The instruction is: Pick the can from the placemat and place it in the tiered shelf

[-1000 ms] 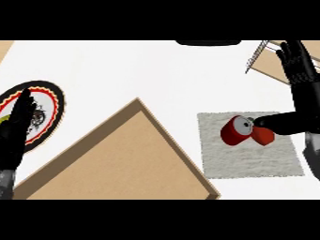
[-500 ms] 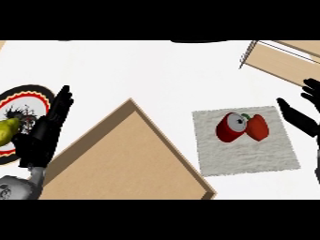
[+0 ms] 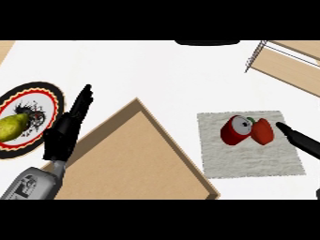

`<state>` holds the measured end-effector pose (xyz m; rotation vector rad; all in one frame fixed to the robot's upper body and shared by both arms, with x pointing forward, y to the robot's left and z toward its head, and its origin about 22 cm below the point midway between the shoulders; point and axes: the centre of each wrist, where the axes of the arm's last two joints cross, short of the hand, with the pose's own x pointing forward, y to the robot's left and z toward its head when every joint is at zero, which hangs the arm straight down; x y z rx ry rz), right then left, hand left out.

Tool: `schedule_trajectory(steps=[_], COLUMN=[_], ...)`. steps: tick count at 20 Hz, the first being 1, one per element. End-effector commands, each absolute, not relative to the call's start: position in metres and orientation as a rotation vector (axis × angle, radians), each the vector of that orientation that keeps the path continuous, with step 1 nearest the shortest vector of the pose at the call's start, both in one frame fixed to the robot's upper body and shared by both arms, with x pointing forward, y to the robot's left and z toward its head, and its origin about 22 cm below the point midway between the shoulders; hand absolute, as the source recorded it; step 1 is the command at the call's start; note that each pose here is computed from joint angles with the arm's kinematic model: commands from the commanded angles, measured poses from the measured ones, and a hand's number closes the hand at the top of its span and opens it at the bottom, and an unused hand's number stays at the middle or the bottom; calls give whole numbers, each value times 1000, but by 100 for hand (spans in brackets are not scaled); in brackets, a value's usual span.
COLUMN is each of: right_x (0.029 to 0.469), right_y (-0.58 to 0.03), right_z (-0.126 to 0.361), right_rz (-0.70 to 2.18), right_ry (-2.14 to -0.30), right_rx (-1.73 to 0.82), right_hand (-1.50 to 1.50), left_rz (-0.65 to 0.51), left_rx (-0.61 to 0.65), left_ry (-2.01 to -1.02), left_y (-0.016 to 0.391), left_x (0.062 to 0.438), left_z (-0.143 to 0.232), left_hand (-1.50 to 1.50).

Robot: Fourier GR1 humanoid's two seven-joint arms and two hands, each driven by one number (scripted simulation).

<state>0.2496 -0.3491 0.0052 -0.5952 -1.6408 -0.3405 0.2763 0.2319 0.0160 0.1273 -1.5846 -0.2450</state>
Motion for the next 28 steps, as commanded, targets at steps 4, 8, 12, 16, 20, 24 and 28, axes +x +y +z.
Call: schedule_trajectory(steps=[4,8,12,16,20,24,28], right_x=[252,236,249,248,254,238,250], right_y=[-356,-344,-327,-314,-300,-259,-253], right_z=[64,95,145,165,189,181,186], right_rz=[14,94,285,525,626,621,603], right_ry=[-1541,-1442,-1345,-1178,-1053,-1035,-1045], right_rx=[-554,-564,-598,-637,-728,-686,-689], right_hand=[-150,-150,-150,-150,-150,-150,-150], left_rz=[-251,-240,-266,-261,-251,-256,-260], left_rx=[125,105,104,107,97,106,113], left_ry=[-1579,-1567,-1571,-1580,-1575,-1574,-1586], left_y=[218,229,224,212,234,228,229], left_x=[289,271,274,281,282,286,282], left_z=[8,16,22,8,15,22,29], left_hand=[0,0,0,0,0,0,0])
